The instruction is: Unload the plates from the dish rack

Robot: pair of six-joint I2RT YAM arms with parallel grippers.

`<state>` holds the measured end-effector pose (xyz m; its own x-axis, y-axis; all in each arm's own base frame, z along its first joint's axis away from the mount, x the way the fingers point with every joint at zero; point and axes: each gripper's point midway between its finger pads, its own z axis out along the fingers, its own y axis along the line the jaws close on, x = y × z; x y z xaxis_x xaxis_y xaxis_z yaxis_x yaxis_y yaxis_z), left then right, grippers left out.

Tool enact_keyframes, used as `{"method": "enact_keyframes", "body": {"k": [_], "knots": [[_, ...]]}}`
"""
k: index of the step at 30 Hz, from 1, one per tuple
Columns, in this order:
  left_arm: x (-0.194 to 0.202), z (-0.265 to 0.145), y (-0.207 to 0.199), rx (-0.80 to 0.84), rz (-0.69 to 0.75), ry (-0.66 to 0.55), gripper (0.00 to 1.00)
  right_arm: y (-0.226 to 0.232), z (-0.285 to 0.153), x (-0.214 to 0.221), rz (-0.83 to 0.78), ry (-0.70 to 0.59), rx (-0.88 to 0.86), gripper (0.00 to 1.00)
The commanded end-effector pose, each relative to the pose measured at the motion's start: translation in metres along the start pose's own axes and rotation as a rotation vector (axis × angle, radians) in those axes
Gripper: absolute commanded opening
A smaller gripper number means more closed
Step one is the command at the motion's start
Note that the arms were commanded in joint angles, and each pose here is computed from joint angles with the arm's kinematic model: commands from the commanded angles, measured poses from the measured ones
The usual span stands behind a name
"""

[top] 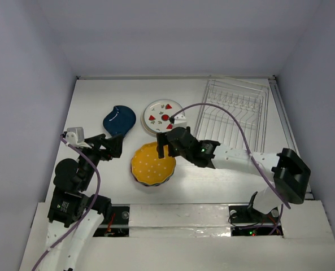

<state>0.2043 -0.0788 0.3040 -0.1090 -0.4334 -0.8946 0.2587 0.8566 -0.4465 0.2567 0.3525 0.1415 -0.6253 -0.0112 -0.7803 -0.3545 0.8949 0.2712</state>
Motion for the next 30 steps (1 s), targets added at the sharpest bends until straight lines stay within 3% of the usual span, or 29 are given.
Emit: {"method": "enact_keyframes", "body": {"k": [1,4,7,8,9,11,14,17,20,21,23,24,30], "knots": [[-0.014,-0.002,-0.005,0.018,0.009,-0.055,0.83,-0.011,-0.025,-0.049,-0.005,-0.138,0.091,1.0],[-0.015,-0.003,-0.006,0.022,0.011,-0.059,0.88,-0.016,-0.04,-0.064,-0.021,-0.179,0.122,0.99],[-0.016,-0.003,-0.006,0.024,0.014,-0.057,0.92,-0.023,-0.078,-0.1,0.027,-0.31,0.111,0.82],[-0.016,-0.003,-0.007,0.024,0.015,-0.057,0.93,-0.03,-0.09,-0.106,0.038,-0.344,0.119,0.72],[-0.018,-0.004,-0.007,0.025,0.015,-0.058,0.94,-0.04,-0.123,-0.13,0.093,-0.439,0.121,0.38],[-0.018,-0.003,-0.007,0.024,0.015,-0.057,0.95,-0.064,-0.174,-0.156,0.159,-0.571,0.132,0.0],[-0.019,-0.003,-0.007,0.019,0.02,-0.056,0.97,-0.093,-0.224,-0.173,0.219,-0.695,0.151,0.0],[-0.018,0.0,-0.006,0.014,0.024,-0.05,0.98,-0.133,-0.279,-0.176,0.333,-0.829,0.161,0.01],[-0.024,0.0,-0.006,0.008,0.032,-0.063,0.98,-0.167,-0.308,-0.164,0.428,-0.913,0.178,0.43],[-0.028,-0.002,-0.008,0.01,0.035,-0.074,0.98,-0.178,-0.313,-0.159,0.454,-0.928,0.201,0.69],[-0.034,-0.003,-0.006,-0.006,0.037,-0.09,0.98,-0.193,-0.317,-0.145,0.512,-0.944,0.21,0.85],[-0.041,-0.006,-0.009,-0.001,0.038,-0.106,0.98,-0.2,-0.318,-0.14,0.536,-0.95,0.232,0.98],[-0.056,-0.013,-0.004,-0.047,0.041,-0.16,0.98,-0.21,-0.304,-0.119,0.557,-0.929,0.255,1.0]]}}
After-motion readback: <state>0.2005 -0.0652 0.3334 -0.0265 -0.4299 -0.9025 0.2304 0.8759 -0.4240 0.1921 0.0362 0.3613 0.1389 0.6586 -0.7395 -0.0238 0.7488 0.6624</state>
